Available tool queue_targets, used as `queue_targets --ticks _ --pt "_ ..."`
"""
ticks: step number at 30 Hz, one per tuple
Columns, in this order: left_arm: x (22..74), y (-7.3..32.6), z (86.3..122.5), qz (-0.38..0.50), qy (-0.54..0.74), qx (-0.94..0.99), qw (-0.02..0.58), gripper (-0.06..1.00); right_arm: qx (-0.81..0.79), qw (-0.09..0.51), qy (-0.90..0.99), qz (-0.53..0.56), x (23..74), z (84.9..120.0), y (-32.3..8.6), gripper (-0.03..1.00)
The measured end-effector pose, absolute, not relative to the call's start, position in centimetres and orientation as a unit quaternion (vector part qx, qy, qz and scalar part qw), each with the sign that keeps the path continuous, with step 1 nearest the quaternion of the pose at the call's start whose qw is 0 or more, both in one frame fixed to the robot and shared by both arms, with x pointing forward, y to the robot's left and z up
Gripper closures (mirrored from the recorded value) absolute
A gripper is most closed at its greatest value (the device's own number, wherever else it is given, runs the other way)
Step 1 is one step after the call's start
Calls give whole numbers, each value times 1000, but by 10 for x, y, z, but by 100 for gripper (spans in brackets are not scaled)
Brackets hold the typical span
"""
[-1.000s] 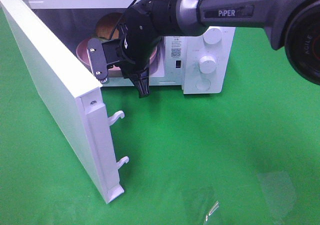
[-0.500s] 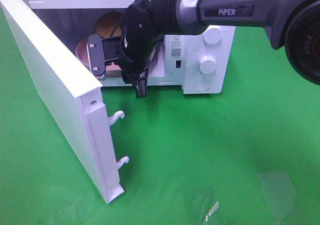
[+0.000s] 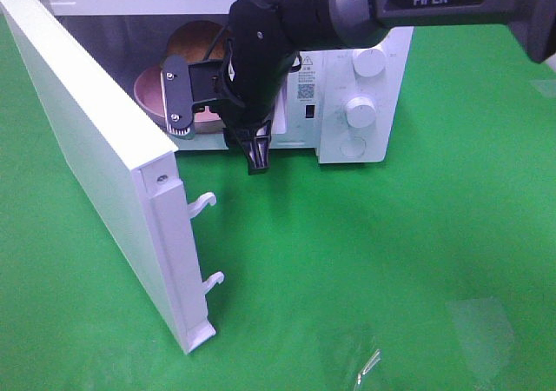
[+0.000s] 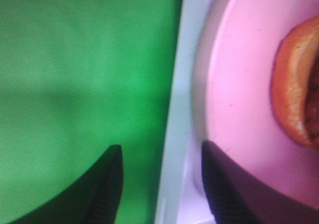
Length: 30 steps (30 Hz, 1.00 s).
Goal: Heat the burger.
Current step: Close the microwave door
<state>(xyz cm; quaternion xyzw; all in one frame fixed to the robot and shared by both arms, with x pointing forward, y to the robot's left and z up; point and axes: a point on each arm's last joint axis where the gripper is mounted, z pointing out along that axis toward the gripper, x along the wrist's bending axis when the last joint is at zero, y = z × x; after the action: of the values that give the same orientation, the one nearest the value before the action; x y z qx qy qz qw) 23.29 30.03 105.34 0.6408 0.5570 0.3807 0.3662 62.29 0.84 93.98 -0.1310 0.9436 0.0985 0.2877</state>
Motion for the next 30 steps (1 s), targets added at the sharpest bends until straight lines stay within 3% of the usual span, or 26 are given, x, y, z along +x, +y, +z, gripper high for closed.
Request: queue_targets --ticks 14,30 --pt "233 300 1053 381 557 641 366 -5 -141 307 933 121 582 957 -23 21" --pt "233 300 1053 381 557 641 366 -5 -62 286 944 150 527 968 -67 21"
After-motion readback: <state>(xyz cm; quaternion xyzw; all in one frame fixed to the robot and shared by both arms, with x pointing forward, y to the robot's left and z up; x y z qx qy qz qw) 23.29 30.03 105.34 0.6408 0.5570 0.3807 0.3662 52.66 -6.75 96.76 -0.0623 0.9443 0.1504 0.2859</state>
